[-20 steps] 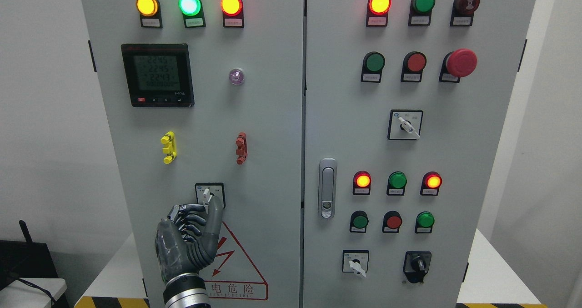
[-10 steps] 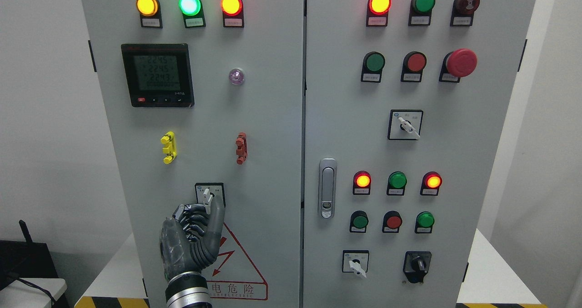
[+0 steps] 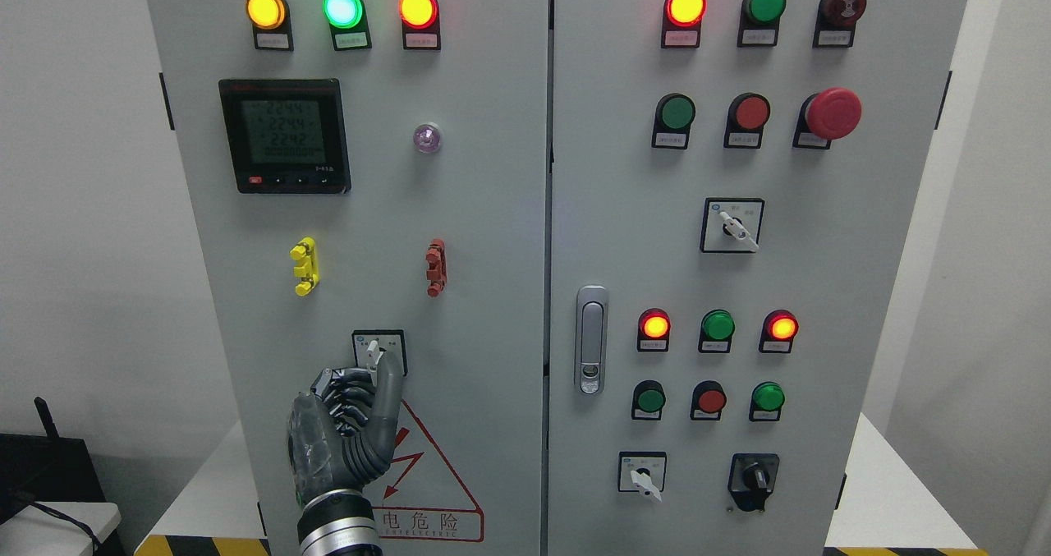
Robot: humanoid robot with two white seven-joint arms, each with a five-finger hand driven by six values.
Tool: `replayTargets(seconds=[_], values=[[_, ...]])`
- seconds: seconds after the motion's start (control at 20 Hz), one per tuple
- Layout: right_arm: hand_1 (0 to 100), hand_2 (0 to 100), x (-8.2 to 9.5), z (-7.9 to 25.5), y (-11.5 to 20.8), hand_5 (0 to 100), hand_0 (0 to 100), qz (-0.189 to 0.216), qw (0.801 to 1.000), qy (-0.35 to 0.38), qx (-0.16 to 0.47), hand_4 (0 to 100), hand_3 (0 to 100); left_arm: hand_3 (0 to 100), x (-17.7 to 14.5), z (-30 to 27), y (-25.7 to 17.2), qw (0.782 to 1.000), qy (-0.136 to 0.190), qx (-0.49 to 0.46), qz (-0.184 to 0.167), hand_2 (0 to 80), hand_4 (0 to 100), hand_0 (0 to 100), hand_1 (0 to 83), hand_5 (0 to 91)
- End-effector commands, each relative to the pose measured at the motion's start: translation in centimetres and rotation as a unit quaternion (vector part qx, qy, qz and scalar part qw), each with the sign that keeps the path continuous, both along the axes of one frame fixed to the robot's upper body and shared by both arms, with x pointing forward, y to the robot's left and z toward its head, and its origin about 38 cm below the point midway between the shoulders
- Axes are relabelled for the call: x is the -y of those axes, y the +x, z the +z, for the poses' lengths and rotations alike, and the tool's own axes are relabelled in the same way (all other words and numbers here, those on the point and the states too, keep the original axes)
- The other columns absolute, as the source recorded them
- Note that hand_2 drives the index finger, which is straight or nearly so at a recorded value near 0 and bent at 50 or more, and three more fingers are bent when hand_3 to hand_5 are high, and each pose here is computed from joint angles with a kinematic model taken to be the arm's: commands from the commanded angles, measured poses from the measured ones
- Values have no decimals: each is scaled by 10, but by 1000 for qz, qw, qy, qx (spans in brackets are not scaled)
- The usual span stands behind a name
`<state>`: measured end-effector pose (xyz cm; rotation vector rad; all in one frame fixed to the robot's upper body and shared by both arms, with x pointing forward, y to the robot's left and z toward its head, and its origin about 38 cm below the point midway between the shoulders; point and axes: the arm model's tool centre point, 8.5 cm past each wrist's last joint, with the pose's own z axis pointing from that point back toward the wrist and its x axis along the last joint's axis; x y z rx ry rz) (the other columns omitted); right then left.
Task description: Turn on light switch 1
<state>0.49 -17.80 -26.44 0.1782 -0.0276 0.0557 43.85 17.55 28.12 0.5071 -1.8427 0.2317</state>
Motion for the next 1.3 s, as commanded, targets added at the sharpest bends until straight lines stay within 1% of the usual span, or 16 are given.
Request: replayTargets(seconds=[0.0, 0.3, 0.65, 0.8, 1.25], values=[[389, 0, 0, 0, 1, 0, 120, -9, 1000, 0, 0, 0, 0, 798, 0, 3, -1, 1000, 2, 2, 2, 539, 886, 182, 313, 872], [389, 0, 0, 0, 0, 0, 120, -8, 1000, 0, 0, 0, 0, 800, 1, 8, 2, 1000, 3, -8, 6, 539, 886, 194, 316, 872], [389, 0, 0, 0, 0, 0, 120, -8, 1000, 0, -1, 0, 0, 804, 3, 8, 3, 1000, 7, -10, -3, 542, 887, 216, 309, 870], [389, 0, 0, 0, 0, 0, 120, -8, 1000, 0, 0, 0, 0, 805, 3, 5, 3, 1000, 9, -24, 0, 542, 887, 219, 309, 869], [389, 0, 0, 0, 0, 0, 120, -8, 1000, 0, -1, 0, 0, 805, 2, 7, 4, 1000, 10, -23, 1, 543, 886, 219, 319, 868]])
